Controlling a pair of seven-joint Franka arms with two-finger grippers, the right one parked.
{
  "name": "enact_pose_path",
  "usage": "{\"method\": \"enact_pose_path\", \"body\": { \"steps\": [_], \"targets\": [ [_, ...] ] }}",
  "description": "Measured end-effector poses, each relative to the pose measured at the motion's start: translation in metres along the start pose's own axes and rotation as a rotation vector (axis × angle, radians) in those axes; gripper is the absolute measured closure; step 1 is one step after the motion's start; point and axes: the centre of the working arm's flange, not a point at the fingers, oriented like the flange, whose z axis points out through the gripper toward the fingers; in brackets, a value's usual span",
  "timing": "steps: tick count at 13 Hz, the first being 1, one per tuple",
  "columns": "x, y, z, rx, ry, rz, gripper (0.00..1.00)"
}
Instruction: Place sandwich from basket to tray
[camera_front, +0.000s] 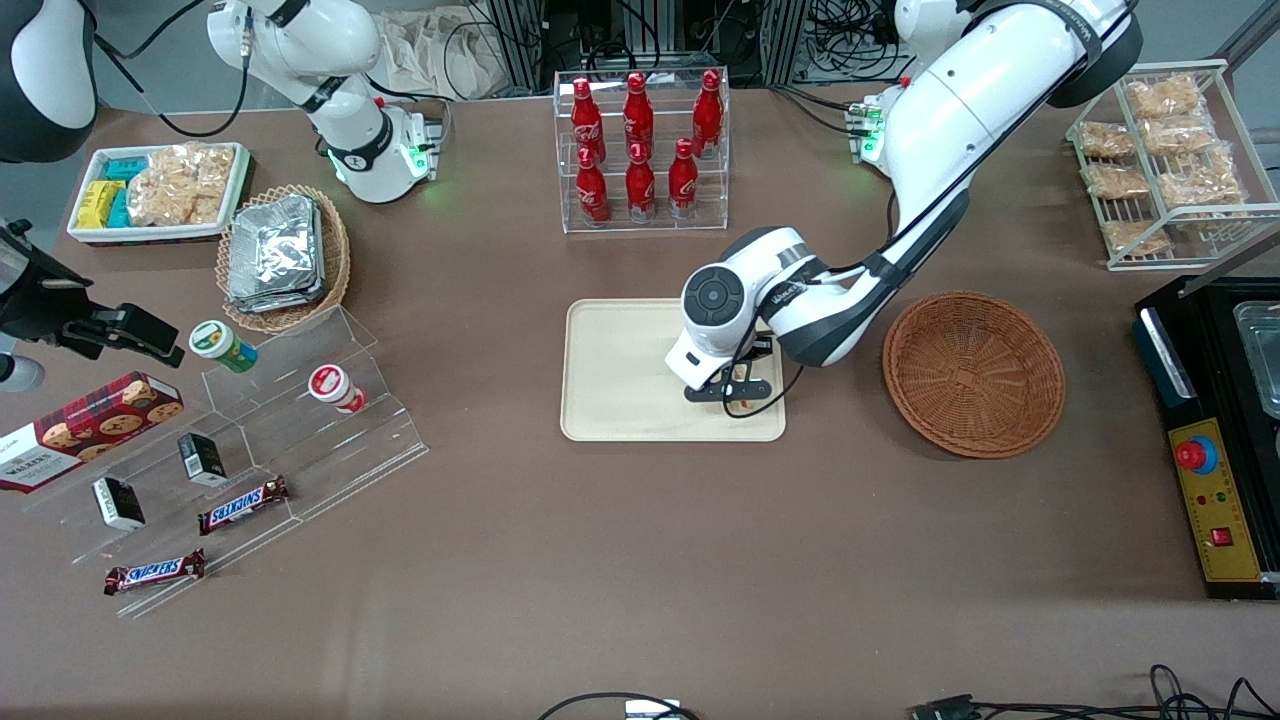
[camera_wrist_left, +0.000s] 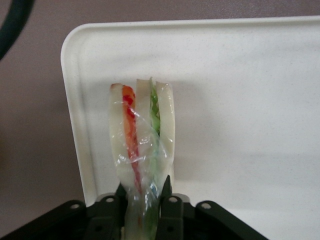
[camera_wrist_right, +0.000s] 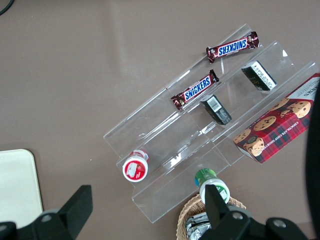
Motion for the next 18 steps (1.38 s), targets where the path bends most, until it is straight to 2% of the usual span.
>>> {"method": "enact_pose_path", "body": {
  "steps": [6, 11, 13, 15, 17, 18],
  "targets": [
    [0.004, -0.006, -0.007, -0.004, 0.013, -0.008, 0.02],
    [0.011, -0.035, -0.071, -0.031, 0.036, -0.074, 0.0],
    [0.006, -0.064, -0.126, -0.018, 0.017, -0.056, 0.0],
    [0.009, -0.118, -0.183, -0.021, 0.001, -0.058, 0.0],
    [0.015, -0.193, -0.226, -0.054, -0.019, -0.065, 0.0],
    [0.017, -0.234, -0.242, -0.064, -0.017, -0.066, 0.0]
  ]
}}
